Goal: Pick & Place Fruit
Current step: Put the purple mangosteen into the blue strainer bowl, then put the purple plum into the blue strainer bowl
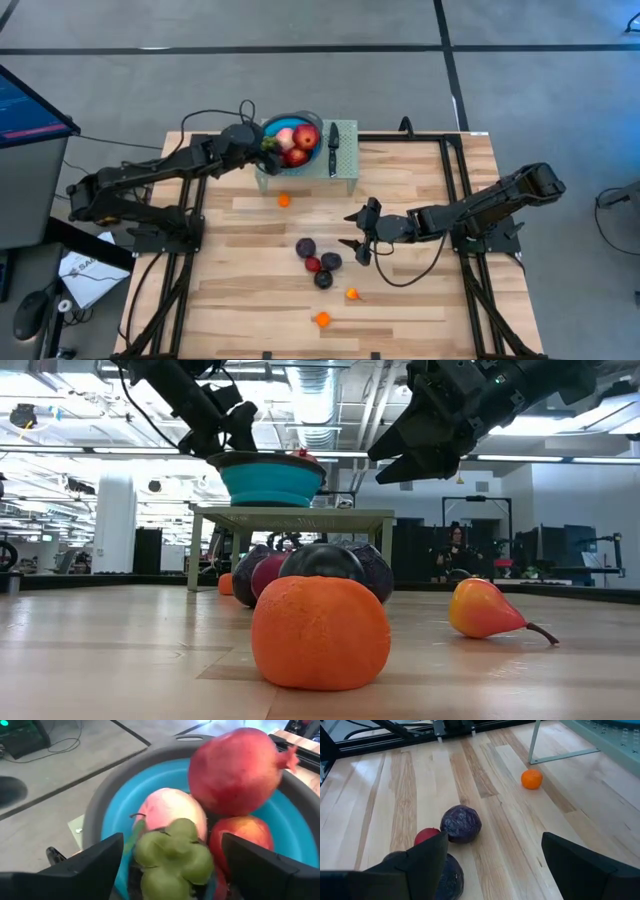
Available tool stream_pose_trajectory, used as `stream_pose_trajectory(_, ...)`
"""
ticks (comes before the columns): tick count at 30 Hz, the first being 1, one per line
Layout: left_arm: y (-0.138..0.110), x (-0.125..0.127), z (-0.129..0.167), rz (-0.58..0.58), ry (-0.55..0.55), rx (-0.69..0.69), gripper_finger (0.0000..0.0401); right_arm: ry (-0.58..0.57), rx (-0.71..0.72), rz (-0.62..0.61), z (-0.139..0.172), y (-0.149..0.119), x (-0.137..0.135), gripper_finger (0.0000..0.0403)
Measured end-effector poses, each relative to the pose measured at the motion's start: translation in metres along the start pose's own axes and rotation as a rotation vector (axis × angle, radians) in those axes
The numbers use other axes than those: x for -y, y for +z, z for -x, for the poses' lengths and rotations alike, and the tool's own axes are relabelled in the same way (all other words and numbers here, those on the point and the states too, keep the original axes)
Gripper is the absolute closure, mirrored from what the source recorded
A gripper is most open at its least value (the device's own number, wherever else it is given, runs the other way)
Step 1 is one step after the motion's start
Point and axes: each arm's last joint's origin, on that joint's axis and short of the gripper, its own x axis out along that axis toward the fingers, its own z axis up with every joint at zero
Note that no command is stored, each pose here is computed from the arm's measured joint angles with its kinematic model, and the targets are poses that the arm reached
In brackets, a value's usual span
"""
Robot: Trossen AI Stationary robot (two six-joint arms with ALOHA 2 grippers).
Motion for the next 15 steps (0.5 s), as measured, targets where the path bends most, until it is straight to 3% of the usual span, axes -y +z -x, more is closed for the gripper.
stream_pose_trajectory(8, 0.012, -0.005, 0.036, 0.021, -0.059, 0.115, 0.0049, 0.001, 0.003, -0.002, 0.0, 0.0, 0.0, 0.0088)
stream_pose_trajectory(15, 0.006, 0.027, 0.088, -0.129, -0.339, 0.208, 0.0077, 0.003, 0.01, -0.005, 0.0, 0.001, 0.0, 0.0088)
